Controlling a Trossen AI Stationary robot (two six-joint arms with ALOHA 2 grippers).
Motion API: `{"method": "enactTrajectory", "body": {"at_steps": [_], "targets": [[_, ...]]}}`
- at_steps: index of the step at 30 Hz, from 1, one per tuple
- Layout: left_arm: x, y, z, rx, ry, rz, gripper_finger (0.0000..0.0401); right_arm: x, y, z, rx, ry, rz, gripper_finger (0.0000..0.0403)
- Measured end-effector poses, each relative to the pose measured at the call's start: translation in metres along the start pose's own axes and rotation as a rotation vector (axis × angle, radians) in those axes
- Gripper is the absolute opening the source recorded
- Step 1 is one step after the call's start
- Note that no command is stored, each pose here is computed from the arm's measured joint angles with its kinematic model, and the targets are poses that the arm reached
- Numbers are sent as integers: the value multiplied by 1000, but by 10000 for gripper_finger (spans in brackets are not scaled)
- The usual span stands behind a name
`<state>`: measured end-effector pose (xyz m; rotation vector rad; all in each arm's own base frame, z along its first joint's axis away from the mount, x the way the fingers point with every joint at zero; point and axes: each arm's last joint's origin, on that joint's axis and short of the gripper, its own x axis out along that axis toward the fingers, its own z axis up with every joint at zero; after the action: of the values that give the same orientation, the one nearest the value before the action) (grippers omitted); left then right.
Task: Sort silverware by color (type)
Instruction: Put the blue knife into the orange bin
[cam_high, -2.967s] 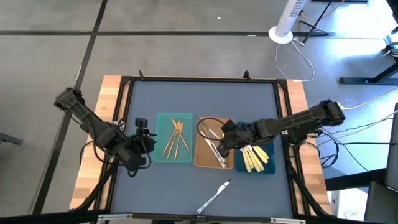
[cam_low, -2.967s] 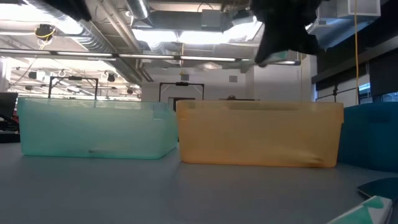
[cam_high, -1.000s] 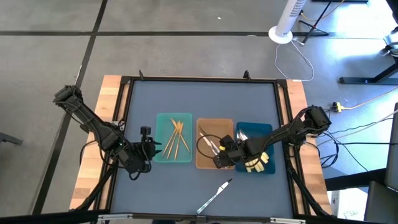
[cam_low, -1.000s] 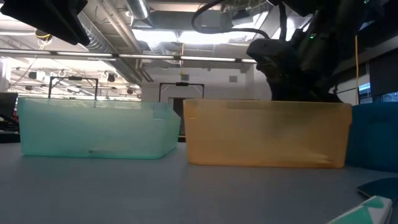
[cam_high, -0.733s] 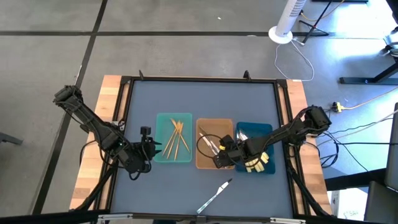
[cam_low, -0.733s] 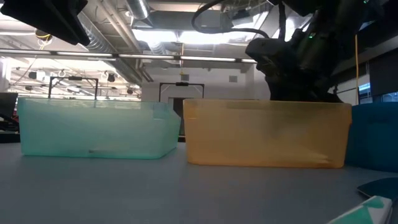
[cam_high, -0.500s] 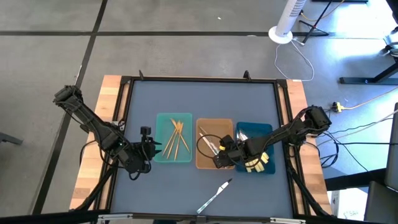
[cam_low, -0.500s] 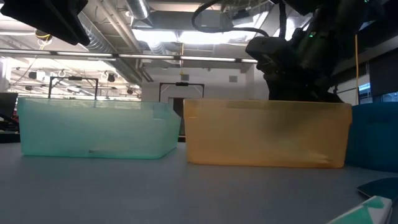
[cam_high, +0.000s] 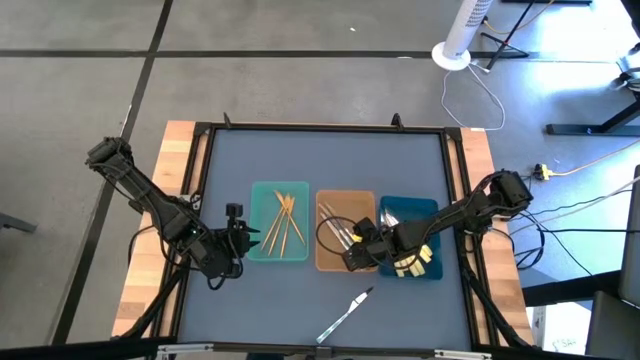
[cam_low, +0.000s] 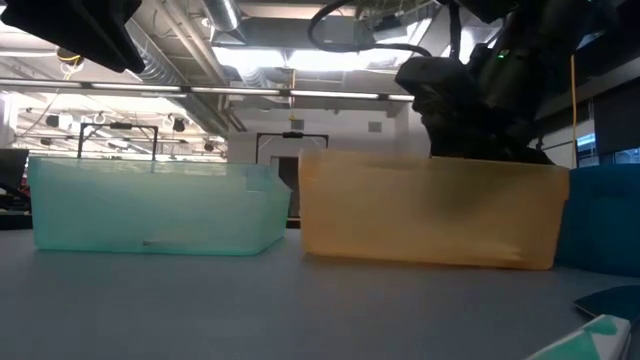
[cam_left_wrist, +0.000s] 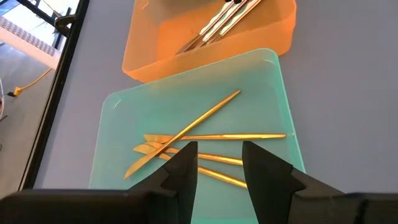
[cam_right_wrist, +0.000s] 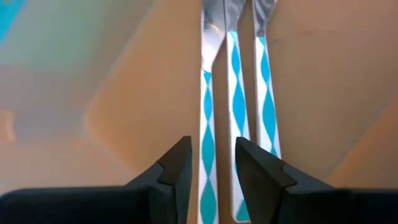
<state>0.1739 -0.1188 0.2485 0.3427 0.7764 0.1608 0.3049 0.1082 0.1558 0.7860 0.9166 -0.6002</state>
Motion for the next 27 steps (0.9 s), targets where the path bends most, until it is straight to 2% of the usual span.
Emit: {"method": "enactTrajectory", "body": {"at_steps": [6,14,21,27], "targets": [[0,0,0,0,0,0,120,-6,12,7,-2,-37,22,118],[0,0,0,0,0,0,120,-22,35,20,-88,-98,79,118],[0,0,0,0,0,0,120,-44,61,34,-300,-124,171,118],[0,0,0,0,0,0,120,-64,81,42,-578,-96,307,118]]}}
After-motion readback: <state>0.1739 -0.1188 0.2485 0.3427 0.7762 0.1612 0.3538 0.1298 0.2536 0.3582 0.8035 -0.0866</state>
